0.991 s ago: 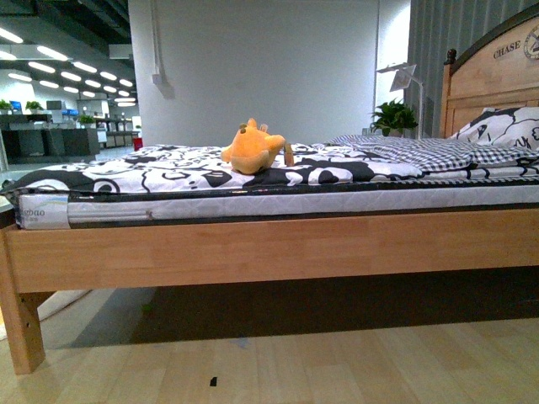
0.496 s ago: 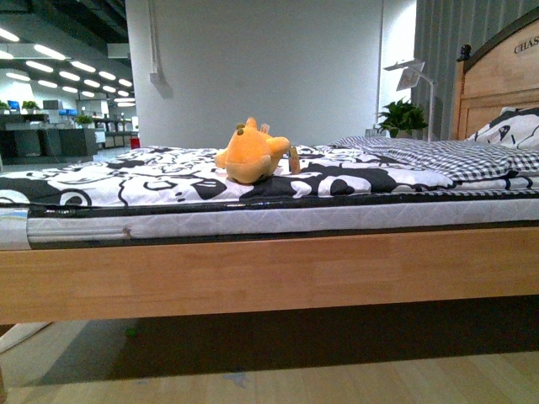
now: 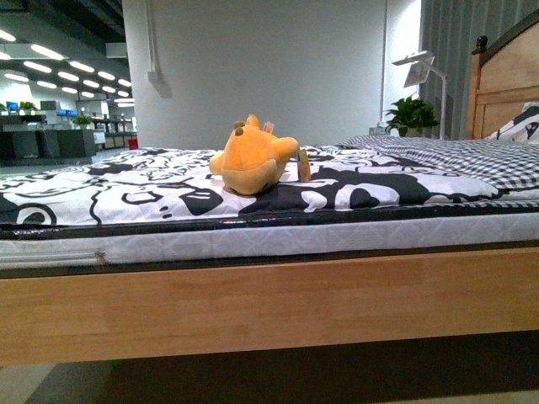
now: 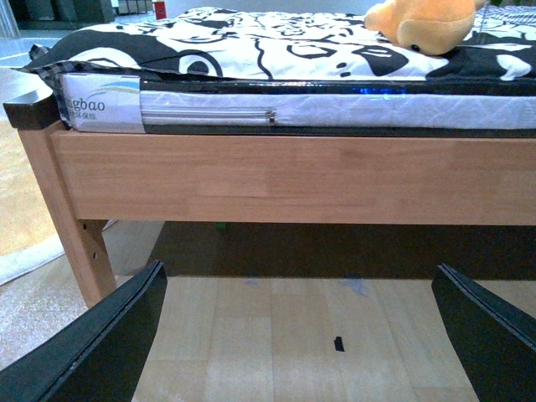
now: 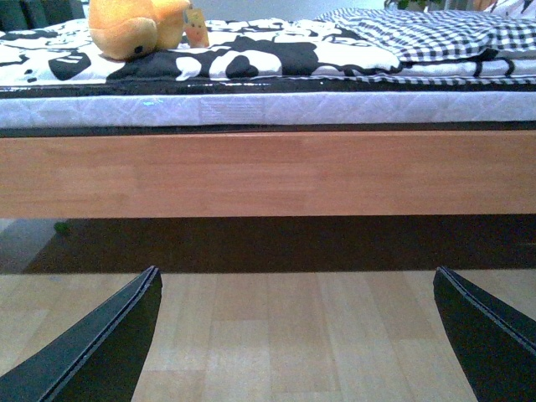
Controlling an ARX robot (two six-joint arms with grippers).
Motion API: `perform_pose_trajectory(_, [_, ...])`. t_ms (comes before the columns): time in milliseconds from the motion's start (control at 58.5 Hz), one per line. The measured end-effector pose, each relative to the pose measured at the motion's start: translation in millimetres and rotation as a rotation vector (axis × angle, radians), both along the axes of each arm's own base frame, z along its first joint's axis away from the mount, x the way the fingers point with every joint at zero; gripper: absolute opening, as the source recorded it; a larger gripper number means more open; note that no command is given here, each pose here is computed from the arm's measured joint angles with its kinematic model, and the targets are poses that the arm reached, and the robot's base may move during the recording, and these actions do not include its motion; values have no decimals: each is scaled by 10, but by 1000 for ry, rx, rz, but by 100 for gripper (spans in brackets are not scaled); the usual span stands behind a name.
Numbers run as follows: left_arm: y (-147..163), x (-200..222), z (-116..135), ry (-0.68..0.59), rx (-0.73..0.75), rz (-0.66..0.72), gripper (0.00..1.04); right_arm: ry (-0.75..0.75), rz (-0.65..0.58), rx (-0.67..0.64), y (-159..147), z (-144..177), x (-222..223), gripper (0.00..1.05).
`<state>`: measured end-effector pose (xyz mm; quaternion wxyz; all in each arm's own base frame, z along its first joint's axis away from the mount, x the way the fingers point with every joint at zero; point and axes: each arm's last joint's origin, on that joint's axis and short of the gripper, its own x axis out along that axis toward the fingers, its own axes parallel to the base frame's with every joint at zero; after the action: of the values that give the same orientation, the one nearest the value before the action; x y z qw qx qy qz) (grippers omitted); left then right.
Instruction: Put away toys
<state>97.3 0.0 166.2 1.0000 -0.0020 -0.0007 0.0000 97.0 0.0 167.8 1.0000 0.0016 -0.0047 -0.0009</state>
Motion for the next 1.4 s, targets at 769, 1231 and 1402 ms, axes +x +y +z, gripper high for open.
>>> perform_pose_trajectory(769, [0,0,0,0,0,0,98,0,3,0,1,0,0,98])
perform_pose_trajectory(1231, [0,0,0,0,0,0,98,0,3,0,1,0,0,98])
perform_pose_trajectory(1402, [0,0,0,0,0,0,98,14,152,89,-14,80,75,98])
